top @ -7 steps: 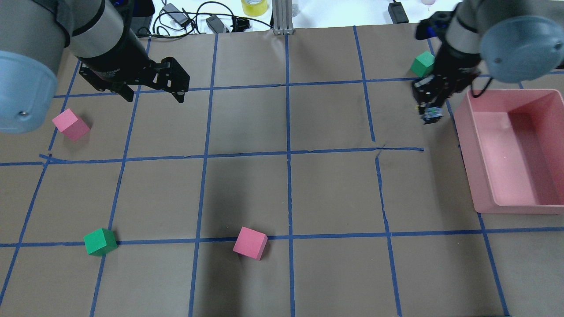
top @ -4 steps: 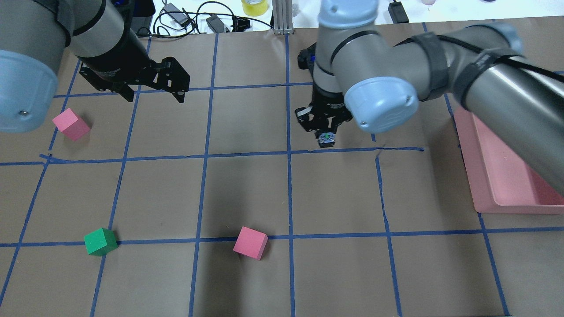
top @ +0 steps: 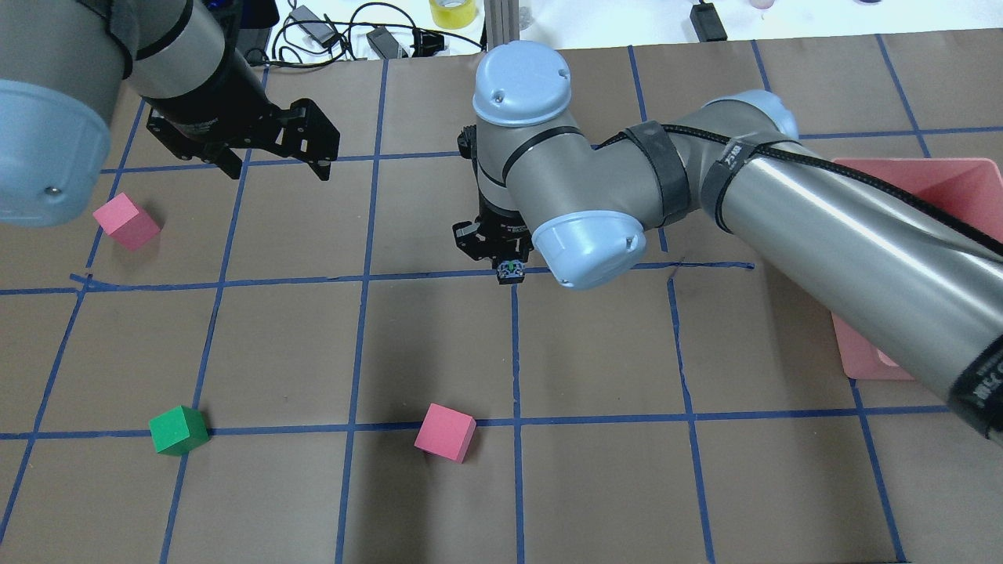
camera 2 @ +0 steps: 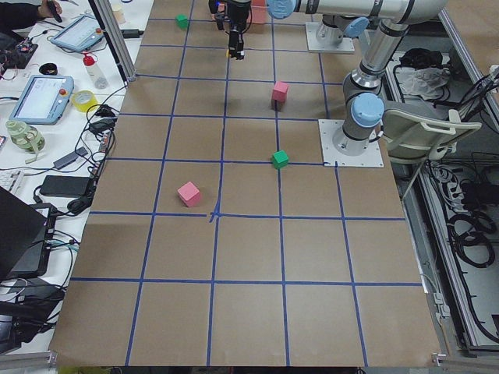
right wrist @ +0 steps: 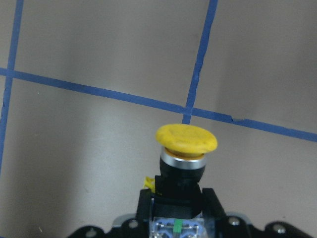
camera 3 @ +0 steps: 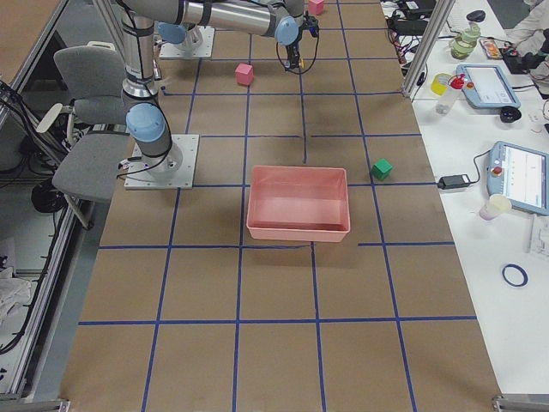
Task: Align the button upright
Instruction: 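Carry the button out of the tray toward the table center, then lower the held button near the table center with the right gripper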
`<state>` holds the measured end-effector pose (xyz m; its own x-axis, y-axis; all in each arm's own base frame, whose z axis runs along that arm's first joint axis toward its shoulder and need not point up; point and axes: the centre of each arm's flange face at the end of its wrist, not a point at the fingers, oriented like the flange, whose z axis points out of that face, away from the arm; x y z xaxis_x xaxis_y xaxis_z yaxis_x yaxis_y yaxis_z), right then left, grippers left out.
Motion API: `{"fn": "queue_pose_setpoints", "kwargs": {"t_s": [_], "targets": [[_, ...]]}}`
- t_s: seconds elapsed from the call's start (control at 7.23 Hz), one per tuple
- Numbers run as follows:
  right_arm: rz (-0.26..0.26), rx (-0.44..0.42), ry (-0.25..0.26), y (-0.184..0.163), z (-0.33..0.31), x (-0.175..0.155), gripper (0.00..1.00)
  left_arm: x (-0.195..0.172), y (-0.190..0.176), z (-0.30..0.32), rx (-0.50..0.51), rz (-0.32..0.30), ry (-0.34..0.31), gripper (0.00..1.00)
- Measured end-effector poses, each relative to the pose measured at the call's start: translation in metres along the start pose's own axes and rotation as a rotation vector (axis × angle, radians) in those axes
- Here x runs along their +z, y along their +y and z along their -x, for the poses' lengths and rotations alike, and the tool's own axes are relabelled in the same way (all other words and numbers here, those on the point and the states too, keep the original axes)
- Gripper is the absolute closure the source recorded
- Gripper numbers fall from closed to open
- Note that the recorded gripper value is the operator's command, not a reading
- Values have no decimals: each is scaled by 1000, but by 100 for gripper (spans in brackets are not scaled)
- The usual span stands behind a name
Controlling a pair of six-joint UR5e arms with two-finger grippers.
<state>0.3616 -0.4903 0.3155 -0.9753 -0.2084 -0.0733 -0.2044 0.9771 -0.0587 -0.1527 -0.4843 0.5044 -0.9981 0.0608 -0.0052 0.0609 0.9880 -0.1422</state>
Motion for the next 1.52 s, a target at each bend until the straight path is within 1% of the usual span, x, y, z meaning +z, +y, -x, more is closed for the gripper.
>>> {"fn": "queue_pose_setpoints", "kwargs": {"t_s": [0.14,0.28,0.42,0.55,0.69,0.83,0.97,1.11,1.38,1.52], "targets": [[-1,45,-16,5,0,10,100,1,-3,1,-3,0,-1,0],[1,136,-29,9,1,16,100,-1,-5,1,-5,-6,-3,0],[8,265,-34,12,1,19,100,-5,-7,2,-7,-15,-4,0],[20,414,-42,13,2,21,100,-7,-8,3,-9,-23,-3,0],[40,593,-57,15,5,22,100,-7,-10,3,-22,-36,0,0],[65,789,-65,17,10,25,100,-5,-11,3,-46,-64,6,0],[86,965,-59,19,16,29,100,-2,-12,3,-63,-87,9,0],[99,1113,-45,22,23,34,100,4,-11,3,-67,-89,10,0],[122,1415,-18,24,28,41,100,17,-8,3,-53,-76,7,0],[135,1537,-12,24,29,42,100,21,-8,3,-50,-74,7,0]]}}
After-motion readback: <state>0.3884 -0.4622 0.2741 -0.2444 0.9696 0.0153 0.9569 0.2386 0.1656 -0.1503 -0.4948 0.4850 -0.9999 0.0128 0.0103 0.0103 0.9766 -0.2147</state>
